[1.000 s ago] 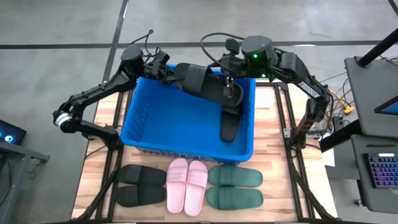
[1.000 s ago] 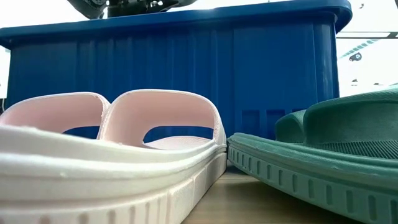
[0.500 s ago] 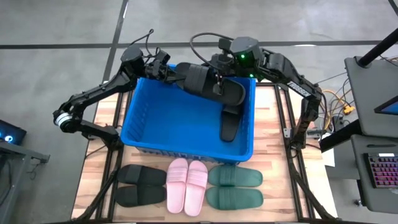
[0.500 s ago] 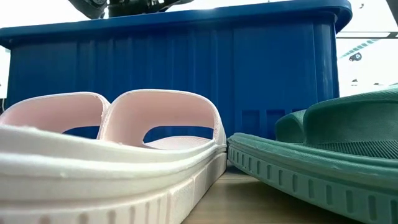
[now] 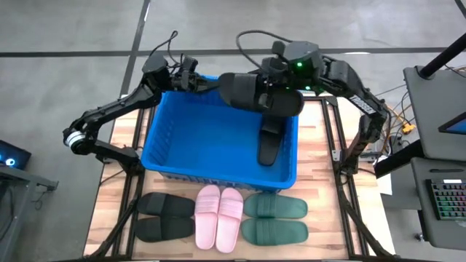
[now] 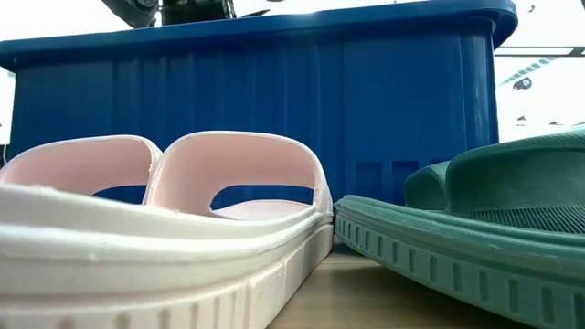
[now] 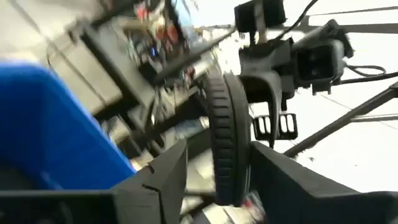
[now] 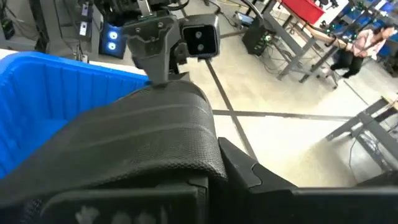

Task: Pick and place slides into bin
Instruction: Put the black slide into the blue bin

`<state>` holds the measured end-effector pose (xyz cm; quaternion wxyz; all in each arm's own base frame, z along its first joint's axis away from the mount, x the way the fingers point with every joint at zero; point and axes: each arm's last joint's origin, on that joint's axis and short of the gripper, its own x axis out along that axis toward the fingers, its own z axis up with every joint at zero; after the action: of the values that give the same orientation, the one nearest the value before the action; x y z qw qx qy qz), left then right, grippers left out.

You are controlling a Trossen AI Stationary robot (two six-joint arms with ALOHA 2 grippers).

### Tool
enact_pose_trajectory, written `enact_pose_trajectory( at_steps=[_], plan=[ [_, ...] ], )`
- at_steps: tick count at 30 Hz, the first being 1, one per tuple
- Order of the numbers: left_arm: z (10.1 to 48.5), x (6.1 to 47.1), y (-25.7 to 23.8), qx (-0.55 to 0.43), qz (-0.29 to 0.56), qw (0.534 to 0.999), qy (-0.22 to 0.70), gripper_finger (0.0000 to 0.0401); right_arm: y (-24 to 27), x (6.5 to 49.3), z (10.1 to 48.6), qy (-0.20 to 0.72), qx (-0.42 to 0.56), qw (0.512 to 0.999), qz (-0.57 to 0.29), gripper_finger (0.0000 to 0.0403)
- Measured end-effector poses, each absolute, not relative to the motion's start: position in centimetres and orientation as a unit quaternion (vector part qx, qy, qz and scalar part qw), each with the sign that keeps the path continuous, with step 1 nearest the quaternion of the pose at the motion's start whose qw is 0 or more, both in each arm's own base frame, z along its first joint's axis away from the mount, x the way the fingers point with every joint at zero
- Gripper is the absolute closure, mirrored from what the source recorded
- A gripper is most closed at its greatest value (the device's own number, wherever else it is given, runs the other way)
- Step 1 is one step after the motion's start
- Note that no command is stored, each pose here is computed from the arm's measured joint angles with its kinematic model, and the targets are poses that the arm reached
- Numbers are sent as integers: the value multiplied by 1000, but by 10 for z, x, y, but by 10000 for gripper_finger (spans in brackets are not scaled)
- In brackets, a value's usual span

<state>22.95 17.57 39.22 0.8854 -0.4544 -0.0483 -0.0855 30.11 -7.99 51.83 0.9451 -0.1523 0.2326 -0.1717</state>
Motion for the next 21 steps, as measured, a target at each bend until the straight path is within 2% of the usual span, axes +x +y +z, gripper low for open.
enact_pose_trajectory(
  at_steps=[6,14,21],
  plan=[
    [405,223,181,-315,-36,937,-147,225,-74,272,535,211,-125,946,-214,394],
    [432,209,171,-73,17,967,-242,237,-78,247,543,178,-33,896,-406,394],
    [441,199,162,7,36,967,-254,240,-84,256,536,152,15,862,-484,394]
  ],
)
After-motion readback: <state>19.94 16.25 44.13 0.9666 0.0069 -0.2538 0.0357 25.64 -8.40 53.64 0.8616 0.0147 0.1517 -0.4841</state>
